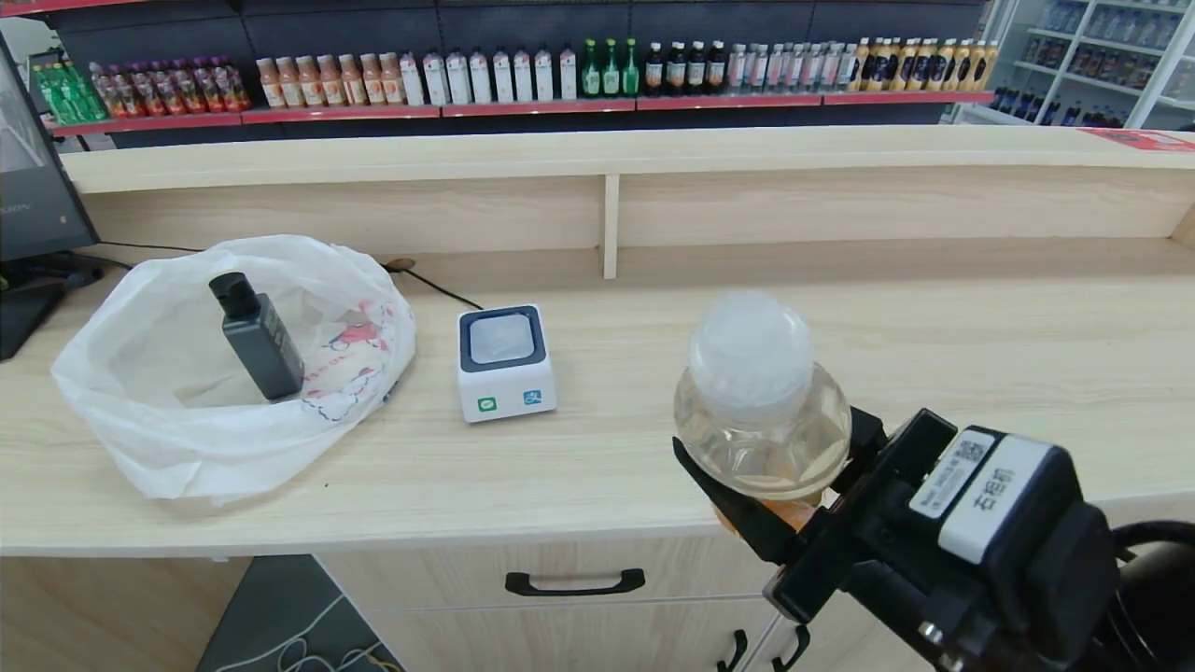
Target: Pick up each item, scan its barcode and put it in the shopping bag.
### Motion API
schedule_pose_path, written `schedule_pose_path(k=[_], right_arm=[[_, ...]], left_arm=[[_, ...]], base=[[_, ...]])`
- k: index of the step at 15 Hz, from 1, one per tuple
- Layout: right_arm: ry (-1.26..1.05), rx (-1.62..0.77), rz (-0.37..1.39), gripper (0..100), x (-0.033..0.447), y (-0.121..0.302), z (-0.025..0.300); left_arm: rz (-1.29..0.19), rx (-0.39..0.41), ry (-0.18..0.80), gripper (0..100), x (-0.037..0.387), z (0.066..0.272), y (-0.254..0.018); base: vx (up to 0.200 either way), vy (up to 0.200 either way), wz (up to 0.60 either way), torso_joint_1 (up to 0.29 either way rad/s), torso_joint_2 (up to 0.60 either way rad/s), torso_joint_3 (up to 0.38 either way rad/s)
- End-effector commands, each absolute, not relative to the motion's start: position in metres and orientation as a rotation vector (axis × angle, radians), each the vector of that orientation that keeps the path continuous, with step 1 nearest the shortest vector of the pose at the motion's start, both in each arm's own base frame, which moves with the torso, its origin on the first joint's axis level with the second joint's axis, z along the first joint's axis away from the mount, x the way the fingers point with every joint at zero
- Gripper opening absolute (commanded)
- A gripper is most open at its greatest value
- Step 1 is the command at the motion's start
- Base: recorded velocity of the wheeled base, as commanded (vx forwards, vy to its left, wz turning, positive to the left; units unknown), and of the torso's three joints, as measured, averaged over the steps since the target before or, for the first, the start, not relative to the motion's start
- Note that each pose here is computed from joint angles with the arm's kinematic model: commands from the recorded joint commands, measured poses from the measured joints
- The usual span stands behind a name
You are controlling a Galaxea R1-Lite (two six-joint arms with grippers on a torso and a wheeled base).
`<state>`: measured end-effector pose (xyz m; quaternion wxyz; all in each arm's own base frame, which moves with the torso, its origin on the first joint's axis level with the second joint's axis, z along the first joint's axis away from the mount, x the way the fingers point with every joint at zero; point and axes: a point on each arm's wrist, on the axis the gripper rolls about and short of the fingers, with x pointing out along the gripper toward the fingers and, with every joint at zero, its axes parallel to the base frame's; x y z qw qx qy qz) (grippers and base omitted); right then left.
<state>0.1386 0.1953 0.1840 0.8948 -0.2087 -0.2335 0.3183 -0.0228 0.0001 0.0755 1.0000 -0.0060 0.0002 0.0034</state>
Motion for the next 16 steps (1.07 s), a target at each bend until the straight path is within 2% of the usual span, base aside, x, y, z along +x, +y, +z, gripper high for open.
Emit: schedule_pose_path(k=[1,4,6,9,14,16], right_arm=[[-0.52,-0.497,0.665,0,0.138,0.2,0.184],[-0.7,-0.646,0.694,0,0.111,0.23,0.199],[-0.754,-0.738,0.73,0,0.098,0.253,0.192],[-0.786,-0.803,0.704,0,0.098,0.253,0.193],[-0.797,-0.971,0.764,0,0.099,0.26,0.165],[-0.829,-1.005,0.741,0,0.099,0.26,0.168]], left_arm=[[0.008,-0.012,0.0,100,-0.023,0.075,0.0],[0.008,-0.012,0.0,100,-0.023,0.075,0.0],[0.008,-0.012,0.0,100,-0.023,0.075,0.0],[0.008,-0.012,0.0,100,-0.023,0.075,0.0],[0.008,-0.012,0.0,100,-0.023,0.075,0.0],[0.008,-0.012,0.0,100,-0.023,0.075,0.0]], base=[[0.0,0.0,0.0,0.0,0.0,0.0],[0.0,0.0,0.0,0.0,0.0,0.0],[0.0,0.0,0.0,0.0,0.0,0.0],[0.0,0.0,0.0,0.0,0.0,0.0],[0.0,0.0,0.0,0.0,0.0,0.0],[0.0,0.0,0.0,0.0,0.0,0.0]])
